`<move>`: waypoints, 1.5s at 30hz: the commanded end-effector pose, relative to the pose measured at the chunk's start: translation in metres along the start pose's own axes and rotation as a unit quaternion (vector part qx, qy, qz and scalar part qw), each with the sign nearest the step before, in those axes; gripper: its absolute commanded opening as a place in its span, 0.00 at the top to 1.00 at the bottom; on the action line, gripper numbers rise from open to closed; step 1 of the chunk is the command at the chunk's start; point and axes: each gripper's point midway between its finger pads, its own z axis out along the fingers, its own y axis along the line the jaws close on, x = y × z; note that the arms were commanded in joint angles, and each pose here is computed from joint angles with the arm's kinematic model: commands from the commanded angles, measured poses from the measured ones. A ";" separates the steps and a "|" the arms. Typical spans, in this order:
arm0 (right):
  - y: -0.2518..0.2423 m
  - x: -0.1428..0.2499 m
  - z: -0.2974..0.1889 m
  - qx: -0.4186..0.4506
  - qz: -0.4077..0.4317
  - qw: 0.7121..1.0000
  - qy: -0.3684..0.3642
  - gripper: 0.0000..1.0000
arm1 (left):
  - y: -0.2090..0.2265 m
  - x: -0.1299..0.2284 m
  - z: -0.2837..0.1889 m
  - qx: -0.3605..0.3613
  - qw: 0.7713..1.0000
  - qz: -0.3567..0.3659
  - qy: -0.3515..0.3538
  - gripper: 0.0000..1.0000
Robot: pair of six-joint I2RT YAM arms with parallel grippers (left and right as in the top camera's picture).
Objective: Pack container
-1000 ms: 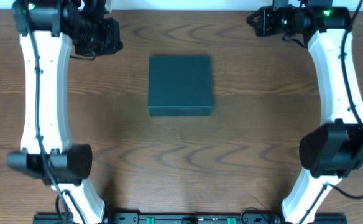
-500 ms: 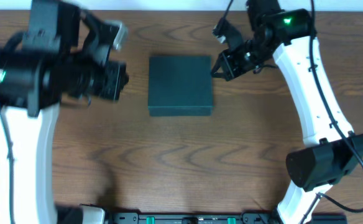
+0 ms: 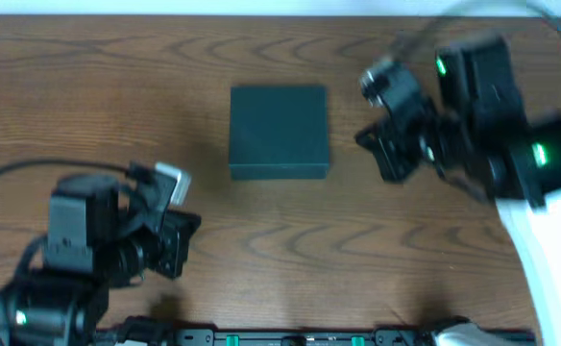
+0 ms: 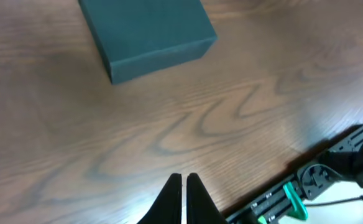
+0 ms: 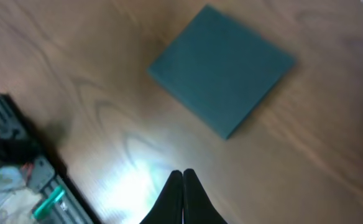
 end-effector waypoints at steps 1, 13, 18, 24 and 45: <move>0.003 0.041 0.009 0.011 -0.006 1.000 0.001 0.98 | -0.002 0.012 0.006 0.012 0.999 -0.030 -0.008 0.94; 0.013 0.174 0.059 0.003 0.162 0.986 -0.038 0.96 | -0.001 0.043 0.045 0.063 0.996 -0.061 0.024 0.94; 0.012 0.198 0.073 0.001 0.245 0.969 -0.007 0.01 | 0.001 0.054 0.048 0.060 0.991 -0.112 0.046 0.05; 0.011 0.214 0.083 0.004 0.316 0.948 0.017 0.01 | 0.008 0.055 0.049 0.037 0.992 -0.115 0.046 0.05; 0.011 0.215 0.083 0.004 0.317 0.948 0.018 0.01 | 0.052 0.042 0.032 -0.103 0.991 -0.081 -0.024 0.05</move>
